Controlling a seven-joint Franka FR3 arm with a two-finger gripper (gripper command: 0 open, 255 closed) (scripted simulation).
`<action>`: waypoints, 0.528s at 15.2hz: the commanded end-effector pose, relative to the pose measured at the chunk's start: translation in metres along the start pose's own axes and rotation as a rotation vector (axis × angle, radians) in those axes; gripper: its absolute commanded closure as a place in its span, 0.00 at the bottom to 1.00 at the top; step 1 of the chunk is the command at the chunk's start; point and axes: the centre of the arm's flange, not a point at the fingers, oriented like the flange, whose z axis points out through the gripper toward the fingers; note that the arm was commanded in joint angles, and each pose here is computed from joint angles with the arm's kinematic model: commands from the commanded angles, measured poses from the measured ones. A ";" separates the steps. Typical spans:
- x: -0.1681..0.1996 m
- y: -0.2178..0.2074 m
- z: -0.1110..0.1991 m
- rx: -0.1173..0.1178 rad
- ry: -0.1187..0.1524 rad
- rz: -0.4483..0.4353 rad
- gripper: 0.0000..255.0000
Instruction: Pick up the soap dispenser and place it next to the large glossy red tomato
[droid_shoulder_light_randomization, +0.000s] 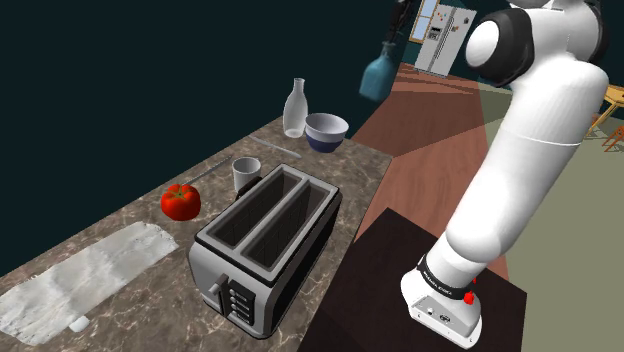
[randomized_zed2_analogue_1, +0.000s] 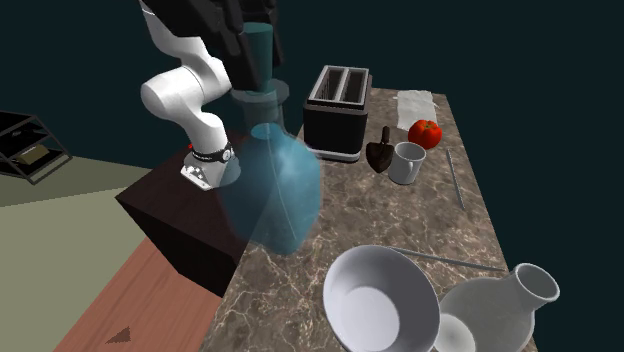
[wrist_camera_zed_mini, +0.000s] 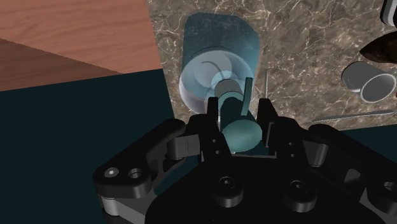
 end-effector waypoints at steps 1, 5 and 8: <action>0.002 -0.002 -0.012 0.000 -0.001 -0.001 1.00; 0.005 -0.015 -0.021 0.000 0.000 -0.001 1.00; 0.008 -0.053 -0.009 0.000 0.000 -0.001 1.00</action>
